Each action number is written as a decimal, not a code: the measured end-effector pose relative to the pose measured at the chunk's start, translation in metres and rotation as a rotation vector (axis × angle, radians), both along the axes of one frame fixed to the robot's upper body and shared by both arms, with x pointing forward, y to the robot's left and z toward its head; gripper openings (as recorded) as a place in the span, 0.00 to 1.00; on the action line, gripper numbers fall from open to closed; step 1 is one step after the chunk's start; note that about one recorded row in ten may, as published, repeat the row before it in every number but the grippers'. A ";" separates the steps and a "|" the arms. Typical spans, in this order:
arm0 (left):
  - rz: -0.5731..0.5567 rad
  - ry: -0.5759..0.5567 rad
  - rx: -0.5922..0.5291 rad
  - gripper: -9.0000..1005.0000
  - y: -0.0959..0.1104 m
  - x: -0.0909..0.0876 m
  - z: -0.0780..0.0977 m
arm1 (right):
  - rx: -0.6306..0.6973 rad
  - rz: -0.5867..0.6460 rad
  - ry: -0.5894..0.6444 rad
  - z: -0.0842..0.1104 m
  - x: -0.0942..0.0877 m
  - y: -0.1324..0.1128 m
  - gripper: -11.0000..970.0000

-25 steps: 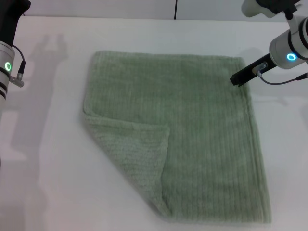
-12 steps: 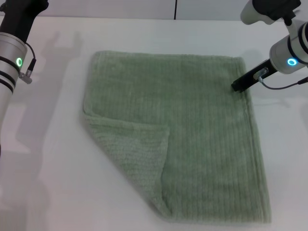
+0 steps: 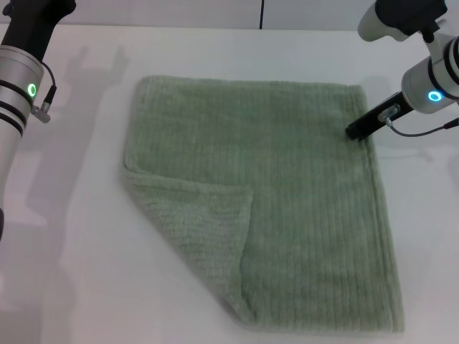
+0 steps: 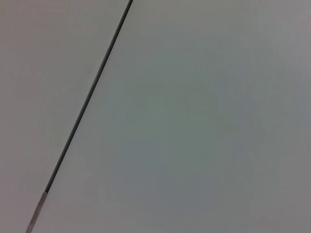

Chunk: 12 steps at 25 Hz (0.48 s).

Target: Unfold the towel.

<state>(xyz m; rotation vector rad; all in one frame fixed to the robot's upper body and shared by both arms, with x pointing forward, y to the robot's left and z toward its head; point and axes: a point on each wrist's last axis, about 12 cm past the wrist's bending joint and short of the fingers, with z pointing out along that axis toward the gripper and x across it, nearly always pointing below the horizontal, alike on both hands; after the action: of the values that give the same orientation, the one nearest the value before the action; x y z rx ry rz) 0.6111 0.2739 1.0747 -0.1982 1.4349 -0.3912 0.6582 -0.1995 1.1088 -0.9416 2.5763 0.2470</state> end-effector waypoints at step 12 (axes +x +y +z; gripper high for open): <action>-0.135 0.025 -0.026 0.78 -0.002 0.006 0.006 | -0.003 0.008 -0.010 -0.001 0.001 0.000 0.01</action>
<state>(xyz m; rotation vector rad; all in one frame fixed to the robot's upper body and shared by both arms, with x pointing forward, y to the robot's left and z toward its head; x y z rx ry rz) 0.6170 0.2715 1.0805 -0.1275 1.4729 -0.5194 0.6587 -0.1990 1.1080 -0.9514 2.5653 0.2401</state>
